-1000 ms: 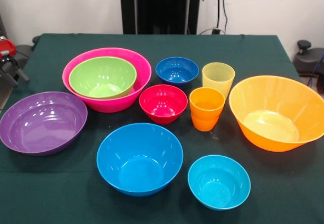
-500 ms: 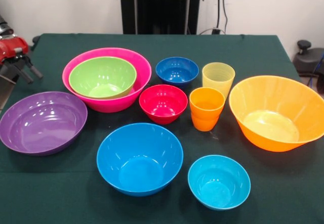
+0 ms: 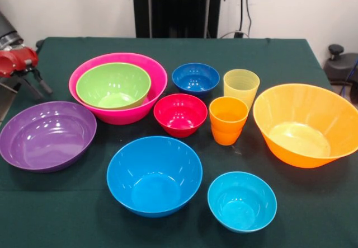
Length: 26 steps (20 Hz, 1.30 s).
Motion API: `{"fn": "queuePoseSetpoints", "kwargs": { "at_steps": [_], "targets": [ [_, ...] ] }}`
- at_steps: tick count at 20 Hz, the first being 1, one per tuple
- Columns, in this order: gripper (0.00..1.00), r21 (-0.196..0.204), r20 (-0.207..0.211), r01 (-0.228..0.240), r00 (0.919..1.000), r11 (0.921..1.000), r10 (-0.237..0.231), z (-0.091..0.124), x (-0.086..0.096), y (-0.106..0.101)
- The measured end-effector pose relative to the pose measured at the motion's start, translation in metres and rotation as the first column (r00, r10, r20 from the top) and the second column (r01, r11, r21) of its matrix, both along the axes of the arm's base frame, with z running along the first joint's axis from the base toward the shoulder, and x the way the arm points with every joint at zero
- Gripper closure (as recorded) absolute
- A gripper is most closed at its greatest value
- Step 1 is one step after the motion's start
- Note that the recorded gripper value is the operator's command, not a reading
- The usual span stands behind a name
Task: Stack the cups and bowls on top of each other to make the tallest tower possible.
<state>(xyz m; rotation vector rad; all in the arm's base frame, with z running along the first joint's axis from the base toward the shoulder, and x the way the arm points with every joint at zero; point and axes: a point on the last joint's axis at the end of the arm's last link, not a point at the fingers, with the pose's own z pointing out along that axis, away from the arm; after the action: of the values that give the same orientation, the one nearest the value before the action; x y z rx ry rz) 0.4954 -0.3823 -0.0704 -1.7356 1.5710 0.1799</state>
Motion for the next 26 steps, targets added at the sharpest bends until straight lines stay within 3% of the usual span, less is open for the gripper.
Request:
{"fn": "queuePoseSetpoints", "kwargs": {
  "at_steps": [5,11,26],
  "targets": [
    [0.0,-0.078,0.001,-0.051,0.9987,0.9956,0.052,-0.013,0.009,0.021],
    [0.0,-0.117,-0.002,-0.088,0.9961,0.9892,0.088,-0.01,0.016,0.027],
    [0.0,-0.153,-0.008,-0.102,0.9947,0.9829,0.102,-0.008,0.017,0.021]
  ]
}}
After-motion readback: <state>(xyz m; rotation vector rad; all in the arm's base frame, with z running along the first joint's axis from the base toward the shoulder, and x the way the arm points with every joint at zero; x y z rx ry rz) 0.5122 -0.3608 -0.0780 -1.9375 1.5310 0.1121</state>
